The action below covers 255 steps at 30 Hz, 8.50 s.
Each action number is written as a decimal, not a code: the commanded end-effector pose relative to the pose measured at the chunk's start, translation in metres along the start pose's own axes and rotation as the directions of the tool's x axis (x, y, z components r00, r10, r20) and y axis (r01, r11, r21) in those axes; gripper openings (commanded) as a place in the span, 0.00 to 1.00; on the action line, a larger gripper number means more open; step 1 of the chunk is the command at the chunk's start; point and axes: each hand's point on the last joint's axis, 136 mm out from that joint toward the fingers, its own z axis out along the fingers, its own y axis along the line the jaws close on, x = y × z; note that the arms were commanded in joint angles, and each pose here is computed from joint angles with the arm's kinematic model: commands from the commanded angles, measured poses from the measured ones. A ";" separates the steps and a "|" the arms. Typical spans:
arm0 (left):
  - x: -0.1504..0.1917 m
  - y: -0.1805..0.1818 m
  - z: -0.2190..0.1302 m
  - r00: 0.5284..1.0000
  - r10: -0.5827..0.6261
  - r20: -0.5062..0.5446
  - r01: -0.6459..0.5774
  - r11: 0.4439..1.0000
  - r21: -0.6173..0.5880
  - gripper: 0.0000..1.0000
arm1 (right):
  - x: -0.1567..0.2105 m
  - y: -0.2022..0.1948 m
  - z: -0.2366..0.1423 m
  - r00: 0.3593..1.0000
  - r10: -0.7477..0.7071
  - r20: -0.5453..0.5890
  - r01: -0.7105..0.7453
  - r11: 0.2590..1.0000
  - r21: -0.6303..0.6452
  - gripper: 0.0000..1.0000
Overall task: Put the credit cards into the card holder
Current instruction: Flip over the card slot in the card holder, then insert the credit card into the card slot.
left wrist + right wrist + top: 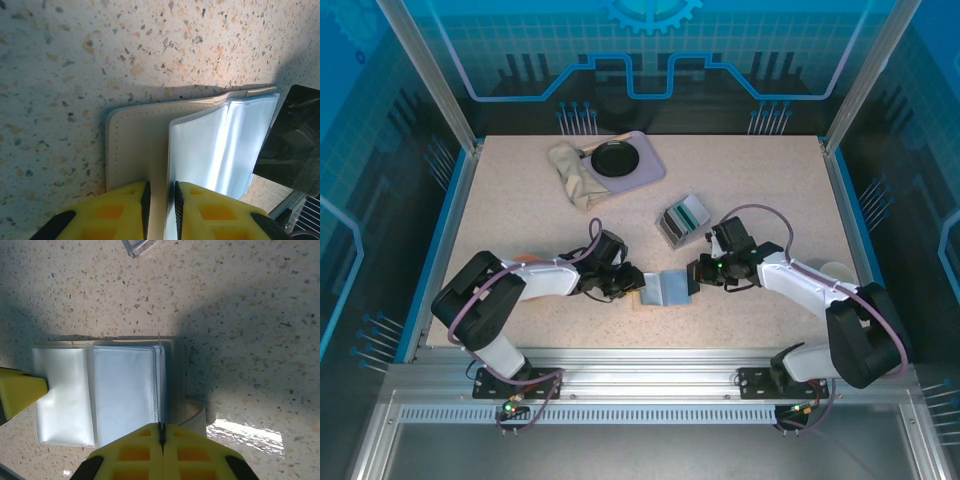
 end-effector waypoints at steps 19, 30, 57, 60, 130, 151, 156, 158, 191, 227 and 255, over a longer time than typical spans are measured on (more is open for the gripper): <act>0.001 -0.009 0.000 0.999 0.035 -0.019 -0.035 0.999 0.008 0.23 | -0.007 0.022 -0.022 0.999 -0.033 0.030 0.034 0.999 -0.034 0.03; 0.001 -0.009 -0.001 0.999 0.035 -0.018 -0.035 0.999 0.010 0.23 | -0.007 0.045 -0.020 0.999 -0.037 0.020 0.040 0.988 -0.147 0.02; 0.002 -0.005 0.003 1.000 0.024 -0.019 -0.024 1.000 0.000 0.17 | 0.003 0.033 0.009 0.998 0.038 -0.042 -0.043 0.994 -0.105 0.03; 0.002 -0.005 0.003 0.999 0.026 -0.019 -0.026 1.000 0.001 0.17 | 0.001 0.024 0.002 1.000 0.025 -0.011 -0.026 0.998 -0.053 0.02; 0.007 0.005 0.007 0.999 0.021 -0.027 -0.022 0.999 -0.032 0.16 | 0.004 0.067 0.013 1.000 0.010 -0.011 -0.012 0.988 -0.156 0.02; -0.003 0.004 -0.012 0.996 0.027 0.081 -0.024 0.999 -0.038 0.23 | 0.005 0.087 0.031 0.998 -0.012 -0.069 -0.003 0.977 -0.211 0.01; -0.004 0.007 -0.024 0.992 0.035 0.119 -0.030 0.998 -0.047 0.28 | 0.006 0.075 0.030 0.998 -0.011 -0.063 0.001 0.988 -0.155 0.01; -0.003 0.005 -0.025 0.993 0.044 0.113 -0.039 0.998 -0.041 0.29 | 0.004 0.073 0.028 0.998 -0.012 -0.054 0.004 0.989 -0.146 0.01; 0.001 -0.020 -0.020 0.989 0.125 0.076 -0.125 0.992 -0.003 0.41 | -0.003 0.073 0.009 0.999 -0.037 -0.009 0.035 0.990 -0.136 0.02; 0.009 0.037 -0.004 0.997 0.070 0.023 -0.063 0.970 -0.235 0.20 | 0.020 0.054 0.031 0.993 0.099 -0.069 -0.113 0.967 -0.228 0.02; 0.014 0.039 0.005 0.998 0.066 -0.005 -0.066 0.968 -0.241 0.10 | 0.023 0.054 0.041 0.991 0.098 -0.091 -0.117 0.963 -0.241 0.01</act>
